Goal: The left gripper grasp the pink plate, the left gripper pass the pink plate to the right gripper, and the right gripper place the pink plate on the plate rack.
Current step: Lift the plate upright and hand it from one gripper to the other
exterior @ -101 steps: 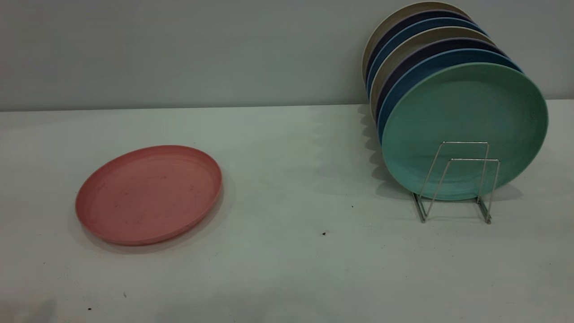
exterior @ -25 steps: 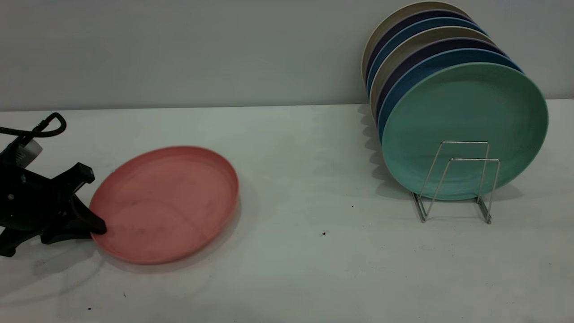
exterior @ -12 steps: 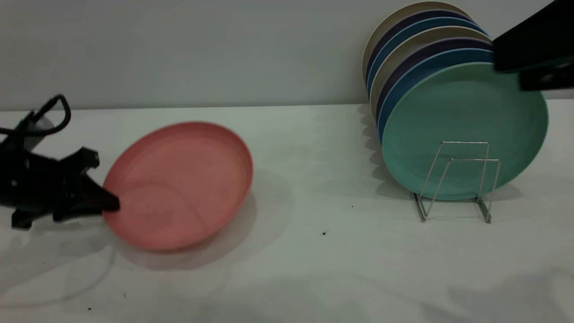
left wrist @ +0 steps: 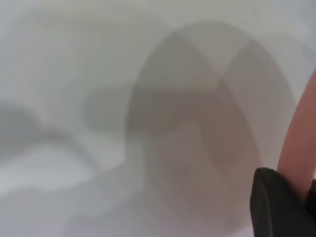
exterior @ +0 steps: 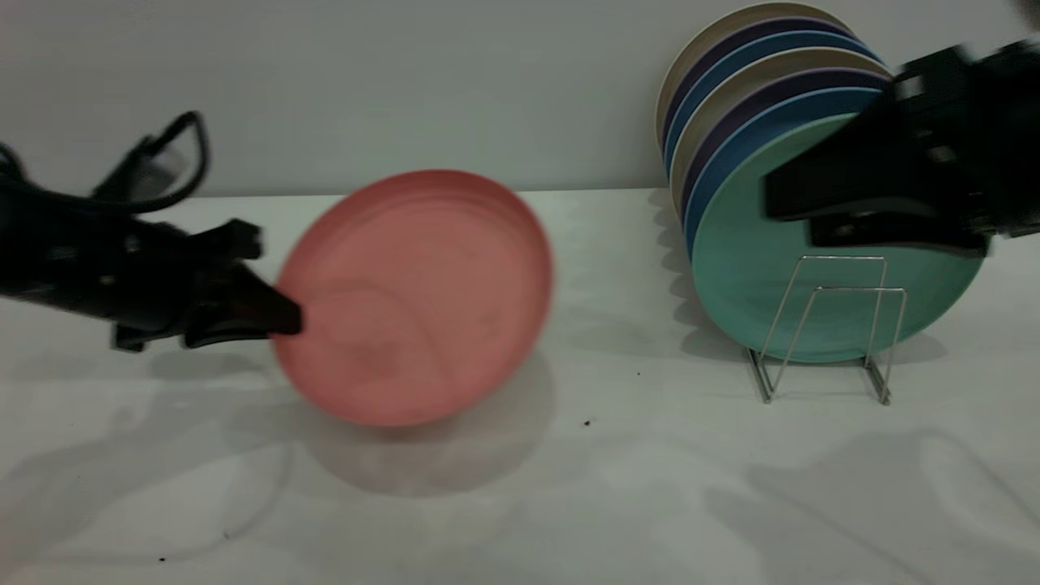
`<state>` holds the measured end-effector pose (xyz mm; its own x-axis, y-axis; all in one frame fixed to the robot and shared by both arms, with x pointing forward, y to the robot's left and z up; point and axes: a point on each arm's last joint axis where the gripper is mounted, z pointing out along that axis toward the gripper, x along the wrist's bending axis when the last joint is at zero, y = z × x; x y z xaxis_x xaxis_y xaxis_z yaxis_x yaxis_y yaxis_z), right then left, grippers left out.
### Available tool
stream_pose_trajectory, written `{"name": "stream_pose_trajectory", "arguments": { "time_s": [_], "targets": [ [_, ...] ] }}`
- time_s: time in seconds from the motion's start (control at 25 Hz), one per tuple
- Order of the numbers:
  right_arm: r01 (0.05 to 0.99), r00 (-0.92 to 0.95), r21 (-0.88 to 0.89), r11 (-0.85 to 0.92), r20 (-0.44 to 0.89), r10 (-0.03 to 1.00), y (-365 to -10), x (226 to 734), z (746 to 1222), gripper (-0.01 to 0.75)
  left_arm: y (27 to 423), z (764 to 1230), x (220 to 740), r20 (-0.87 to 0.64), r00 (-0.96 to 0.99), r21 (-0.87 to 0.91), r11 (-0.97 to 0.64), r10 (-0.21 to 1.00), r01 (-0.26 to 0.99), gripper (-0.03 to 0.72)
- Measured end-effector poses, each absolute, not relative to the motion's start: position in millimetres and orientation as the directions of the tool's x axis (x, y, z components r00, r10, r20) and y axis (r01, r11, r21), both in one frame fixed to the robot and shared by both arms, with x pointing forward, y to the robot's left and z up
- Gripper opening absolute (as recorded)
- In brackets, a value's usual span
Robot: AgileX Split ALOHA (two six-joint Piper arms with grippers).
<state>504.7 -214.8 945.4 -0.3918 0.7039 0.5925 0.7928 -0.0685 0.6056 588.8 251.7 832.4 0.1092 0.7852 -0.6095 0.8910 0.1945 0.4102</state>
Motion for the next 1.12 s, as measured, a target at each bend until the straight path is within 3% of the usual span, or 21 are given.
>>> {"name": "stream_pose_trajectory", "arguments": {
  "time_s": [0.44,0.92,1.12],
  "targets": [
    [0.83,-0.365,0.556,-0.05,0.608,0.705,-198,546,910,0.462,181,847,596,-0.631,0.254,0.443,0.072,0.733,0.894,0.013],
    [0.843,-0.317,0.535,-0.055,0.576,0.754,-204,550,897,0.442,154,851,591,-0.646,0.279,0.433,0.041,0.71,0.9,0.018],
    [0.841,-0.331,0.539,-0.047,0.581,0.744,-201,550,898,0.411,136,856,582,-0.705,0.329,0.421,-0.003,0.629,0.907,0.014]
  ]
}}
